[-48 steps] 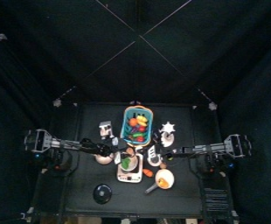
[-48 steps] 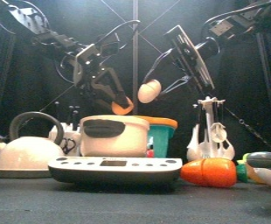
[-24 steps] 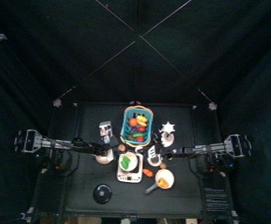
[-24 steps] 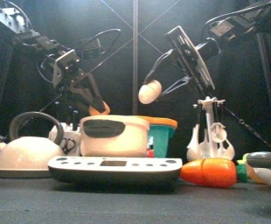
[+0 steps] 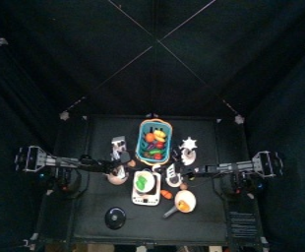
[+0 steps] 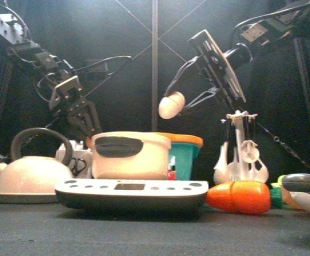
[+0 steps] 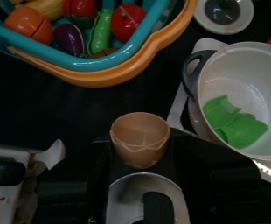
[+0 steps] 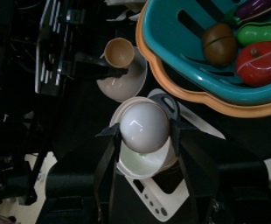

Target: Remove other half of egg shell

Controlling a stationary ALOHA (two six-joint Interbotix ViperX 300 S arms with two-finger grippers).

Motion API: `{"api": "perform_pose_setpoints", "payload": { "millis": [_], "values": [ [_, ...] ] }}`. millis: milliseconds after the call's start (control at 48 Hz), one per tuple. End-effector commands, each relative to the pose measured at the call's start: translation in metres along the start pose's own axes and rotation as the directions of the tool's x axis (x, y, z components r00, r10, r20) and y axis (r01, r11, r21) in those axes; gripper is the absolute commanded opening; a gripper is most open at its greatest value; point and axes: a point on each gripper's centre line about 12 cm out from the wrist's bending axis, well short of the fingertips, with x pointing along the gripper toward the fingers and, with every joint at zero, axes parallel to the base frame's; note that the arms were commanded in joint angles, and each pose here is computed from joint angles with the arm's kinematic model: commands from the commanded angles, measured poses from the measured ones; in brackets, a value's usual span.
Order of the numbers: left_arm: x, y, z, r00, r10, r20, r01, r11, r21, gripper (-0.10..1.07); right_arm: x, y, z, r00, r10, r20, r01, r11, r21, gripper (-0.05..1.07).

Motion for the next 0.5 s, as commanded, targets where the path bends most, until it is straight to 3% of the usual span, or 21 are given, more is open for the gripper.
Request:
{"api": "perform_pose_setpoints", "payload": {
  "millis": [0,188,479],
  "values": [
    [-0.0031,0.0025,0.0065,1.0,0.007,0.019,-0.007,1.0,-0.013,0.82,-0.0078,0.0089,0.0061,0.999,0.033,0.017,-0.033,0.999,0.002,0.6],
    [-0.0028,0.0033,0.0076,1.0,0.01,0.021,-0.009,1.0,-0.014,0.89,-0.0078,0.0089,0.0061,0.999,0.033,0.017,-0.033,0.999,0.002,0.6],
    [-0.0066,0.0054,0.0122,0.999,0.016,0.037,-0.015,1.0,-0.021,0.92,-0.0075,0.0089,0.0054,0.999,0.032,0.015,-0.032,0.999,0.001,0.6]
  ]
}}
